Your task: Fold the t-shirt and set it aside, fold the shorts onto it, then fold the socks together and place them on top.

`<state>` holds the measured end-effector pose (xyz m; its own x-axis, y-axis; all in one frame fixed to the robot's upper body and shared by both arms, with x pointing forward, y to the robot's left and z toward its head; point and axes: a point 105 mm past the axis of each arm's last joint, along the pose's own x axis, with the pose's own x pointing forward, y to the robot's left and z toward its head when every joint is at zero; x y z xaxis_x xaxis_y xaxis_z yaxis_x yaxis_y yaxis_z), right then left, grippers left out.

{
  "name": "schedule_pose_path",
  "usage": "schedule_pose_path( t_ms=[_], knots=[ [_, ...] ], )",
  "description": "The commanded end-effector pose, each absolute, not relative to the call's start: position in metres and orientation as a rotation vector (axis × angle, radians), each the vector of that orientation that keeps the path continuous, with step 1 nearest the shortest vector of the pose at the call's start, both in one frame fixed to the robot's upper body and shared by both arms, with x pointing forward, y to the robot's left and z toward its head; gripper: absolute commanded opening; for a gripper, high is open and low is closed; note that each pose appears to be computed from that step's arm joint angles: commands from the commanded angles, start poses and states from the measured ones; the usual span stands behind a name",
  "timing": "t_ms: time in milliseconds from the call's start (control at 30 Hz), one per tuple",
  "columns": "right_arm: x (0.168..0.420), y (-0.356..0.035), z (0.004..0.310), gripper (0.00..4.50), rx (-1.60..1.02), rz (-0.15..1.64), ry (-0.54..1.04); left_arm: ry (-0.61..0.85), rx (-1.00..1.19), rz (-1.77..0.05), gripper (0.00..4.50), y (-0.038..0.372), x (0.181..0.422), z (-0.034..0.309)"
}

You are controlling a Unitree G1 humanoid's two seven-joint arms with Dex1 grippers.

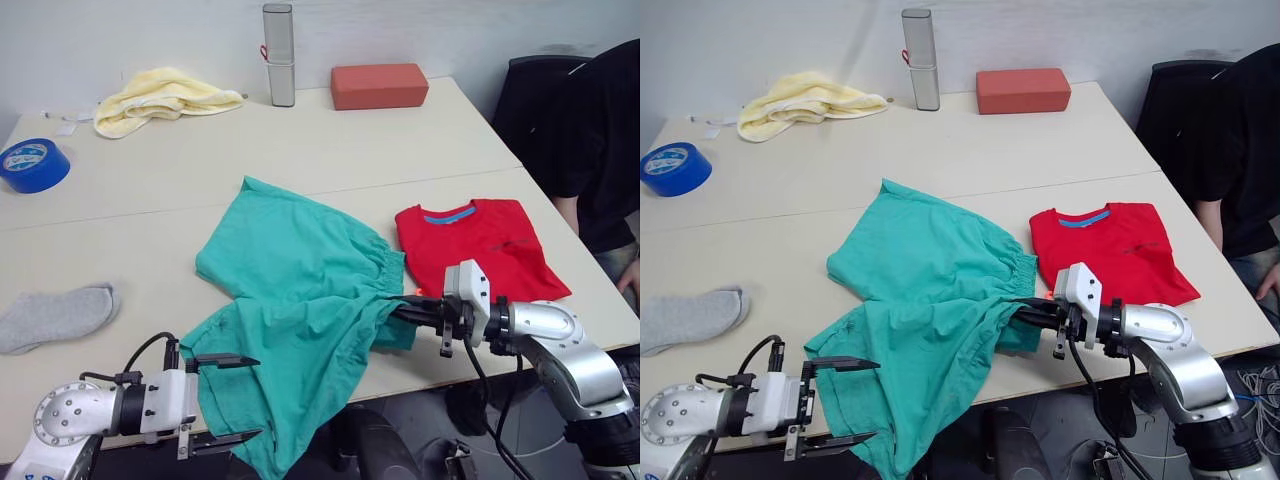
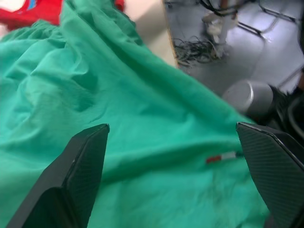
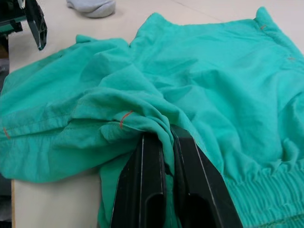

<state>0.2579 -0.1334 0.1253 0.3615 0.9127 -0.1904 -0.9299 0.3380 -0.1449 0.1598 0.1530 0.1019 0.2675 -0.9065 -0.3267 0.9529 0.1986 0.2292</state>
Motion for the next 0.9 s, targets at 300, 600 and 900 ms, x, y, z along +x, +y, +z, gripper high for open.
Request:
schedule_pose_path(
  t_ms=[300, 600, 900],
  knots=[
    [0.255, -0.135, 0.145, 0.0, -0.26, 1.173, 0.017, 0.196, 0.744, -1.158, 4.46, 0.149, 0.167, 0.071],
    [0.254, -0.137, 0.15, 0.0, -0.245, 1.169, 0.018, 0.195, 0.679, -1.236, 3.03, 0.145, 0.157, 0.064],
    [0.254, -0.14, 0.148, 0.0, -0.229, 1.168, 0.029, 0.033, 0.554, -1.238, 0.26, 0.145, 0.163, 0.091]
  ],
)
